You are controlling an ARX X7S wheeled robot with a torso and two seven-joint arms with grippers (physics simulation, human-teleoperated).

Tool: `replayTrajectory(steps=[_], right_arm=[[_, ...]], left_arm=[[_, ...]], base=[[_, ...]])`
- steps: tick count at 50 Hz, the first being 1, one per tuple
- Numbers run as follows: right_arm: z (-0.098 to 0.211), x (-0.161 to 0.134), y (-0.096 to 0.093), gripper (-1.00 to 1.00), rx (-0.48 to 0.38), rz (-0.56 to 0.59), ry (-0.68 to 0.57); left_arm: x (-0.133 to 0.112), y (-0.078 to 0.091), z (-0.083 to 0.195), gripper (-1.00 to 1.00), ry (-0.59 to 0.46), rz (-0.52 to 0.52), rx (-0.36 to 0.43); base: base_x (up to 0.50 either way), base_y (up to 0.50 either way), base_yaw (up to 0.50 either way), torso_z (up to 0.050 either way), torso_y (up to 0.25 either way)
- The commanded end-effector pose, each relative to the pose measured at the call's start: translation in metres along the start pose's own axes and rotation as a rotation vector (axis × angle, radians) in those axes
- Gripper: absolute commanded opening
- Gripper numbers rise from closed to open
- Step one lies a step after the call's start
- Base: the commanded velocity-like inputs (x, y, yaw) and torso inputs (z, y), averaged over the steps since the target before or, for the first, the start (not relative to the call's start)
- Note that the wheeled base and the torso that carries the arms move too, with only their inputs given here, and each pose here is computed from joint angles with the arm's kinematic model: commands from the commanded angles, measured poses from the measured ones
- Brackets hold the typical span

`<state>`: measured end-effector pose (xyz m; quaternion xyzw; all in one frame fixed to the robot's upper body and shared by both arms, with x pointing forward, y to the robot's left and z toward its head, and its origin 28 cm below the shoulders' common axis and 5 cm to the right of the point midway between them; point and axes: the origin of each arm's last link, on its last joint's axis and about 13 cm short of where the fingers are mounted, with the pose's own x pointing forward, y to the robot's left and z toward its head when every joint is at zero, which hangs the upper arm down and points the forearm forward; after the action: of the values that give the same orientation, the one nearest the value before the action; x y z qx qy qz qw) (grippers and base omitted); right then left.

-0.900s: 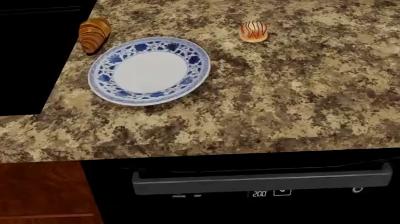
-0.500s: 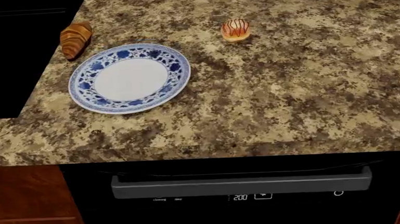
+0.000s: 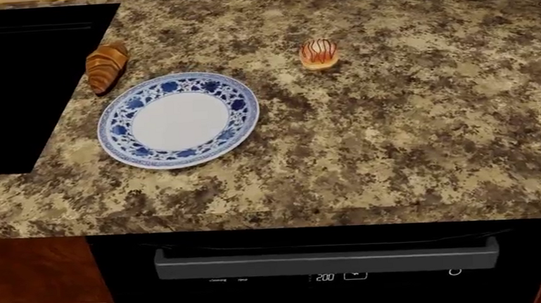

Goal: Place the pastries on the plates.

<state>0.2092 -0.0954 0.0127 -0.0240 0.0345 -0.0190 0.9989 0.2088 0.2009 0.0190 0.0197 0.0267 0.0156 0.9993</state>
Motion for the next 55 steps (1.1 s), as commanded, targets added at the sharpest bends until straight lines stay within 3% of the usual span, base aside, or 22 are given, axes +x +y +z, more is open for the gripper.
replayTrajectory(steps=[1,26,29,33,39,47,55], right_arm=[[0.003,-0.001,0.001,1.0,0.015,0.019,-0.015],[0.008,0.001,-0.001,1.0,0.007,0.02,-0.025],[0.027,-0.001,-0.004,1.0,0.009,0.038,-0.037],[0.084,-0.013,-0.016,1.0,-0.013,0.09,-0.105],[0.156,-0.026,-0.033,1.0,-0.019,0.131,-0.193],[0.199,-0.034,-0.048,1.0,-0.045,0.14,-0.247],[0.21,-0.035,-0.053,1.0,-0.051,0.106,-0.273]], left_arm=[[0.001,0.0,0.0,1.0,0.005,-0.007,0.0],[0.003,0.002,0.006,1.0,0.011,-0.001,0.002],[0.001,0.008,0.027,1.0,0.024,-0.02,-0.004],[-0.007,0.028,0.084,1.0,-0.009,-0.099,-0.006],[-0.023,0.049,0.159,1.0,-0.049,-0.135,-0.022],[-0.03,0.052,0.195,1.0,-0.084,-0.162,-0.003],[-0.025,0.059,0.21,1.0,-0.097,-0.124,-0.002]], base=[[0.0,0.0,0.0,0.05,0.0],[0.0,0.0,0.0,0.05,0.0],[0.0,0.0,0.0,0.006,0.0],[0.0,0.0,0.0,0.0,0.0],[0.0,0.0,0.0,0.0,0.0],[0.0,0.0,0.0,0.0,0.0],[0.0,0.0,0.0,0.0,0.0]])
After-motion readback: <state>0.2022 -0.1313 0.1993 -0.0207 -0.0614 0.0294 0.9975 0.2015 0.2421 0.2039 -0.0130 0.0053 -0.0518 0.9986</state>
